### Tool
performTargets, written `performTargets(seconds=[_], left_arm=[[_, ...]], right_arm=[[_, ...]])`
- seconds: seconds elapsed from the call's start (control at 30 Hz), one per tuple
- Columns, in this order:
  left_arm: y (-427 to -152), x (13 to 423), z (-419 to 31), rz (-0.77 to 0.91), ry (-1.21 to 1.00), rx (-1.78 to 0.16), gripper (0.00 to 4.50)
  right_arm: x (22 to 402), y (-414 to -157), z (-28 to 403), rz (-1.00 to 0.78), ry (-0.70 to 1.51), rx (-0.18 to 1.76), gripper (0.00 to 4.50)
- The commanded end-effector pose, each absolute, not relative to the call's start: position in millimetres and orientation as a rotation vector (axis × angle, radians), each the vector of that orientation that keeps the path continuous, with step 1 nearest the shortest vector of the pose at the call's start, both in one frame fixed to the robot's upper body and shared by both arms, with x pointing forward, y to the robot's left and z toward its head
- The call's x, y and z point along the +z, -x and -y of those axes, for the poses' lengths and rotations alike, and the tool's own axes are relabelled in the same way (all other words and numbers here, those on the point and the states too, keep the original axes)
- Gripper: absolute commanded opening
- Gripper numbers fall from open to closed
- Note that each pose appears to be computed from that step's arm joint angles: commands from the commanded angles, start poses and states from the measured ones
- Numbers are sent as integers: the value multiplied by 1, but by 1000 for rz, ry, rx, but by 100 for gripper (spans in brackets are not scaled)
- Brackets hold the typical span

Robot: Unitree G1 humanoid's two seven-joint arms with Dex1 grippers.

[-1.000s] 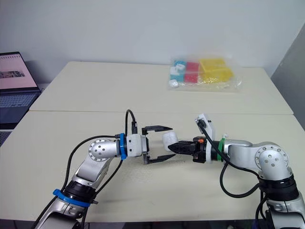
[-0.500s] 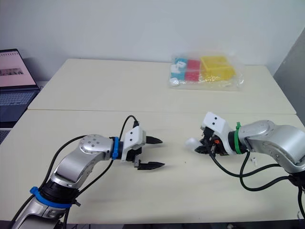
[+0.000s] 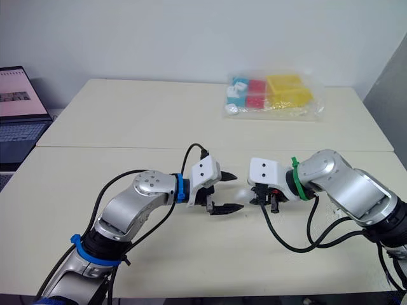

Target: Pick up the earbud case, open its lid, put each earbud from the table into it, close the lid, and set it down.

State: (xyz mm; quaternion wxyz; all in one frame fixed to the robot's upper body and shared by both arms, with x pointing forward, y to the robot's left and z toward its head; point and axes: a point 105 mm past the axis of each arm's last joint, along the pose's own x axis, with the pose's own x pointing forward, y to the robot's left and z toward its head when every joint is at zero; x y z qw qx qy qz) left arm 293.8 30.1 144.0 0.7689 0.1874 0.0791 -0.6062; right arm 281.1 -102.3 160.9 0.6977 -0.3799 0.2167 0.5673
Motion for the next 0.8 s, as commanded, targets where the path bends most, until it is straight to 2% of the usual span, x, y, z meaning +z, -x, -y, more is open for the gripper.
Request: performTargets(seconds=[0.03,0.43,0.7,0.8], left_arm=[[-288,150,-24,-147,-415,-1360,450],[-282,141,-25,-171,-473,-1397,450],[-282,146,-20,-158,-436,-1395,450],[-281,148,-19,-152,-431,-1407,387]], right_arm=[[172,-282,101,-432,869,1258,73],[173,-282,99,-423,862,1269,73],[174,-282,97,-418,859,1279,73],[174,-281,97,-419,863,1281,73]])
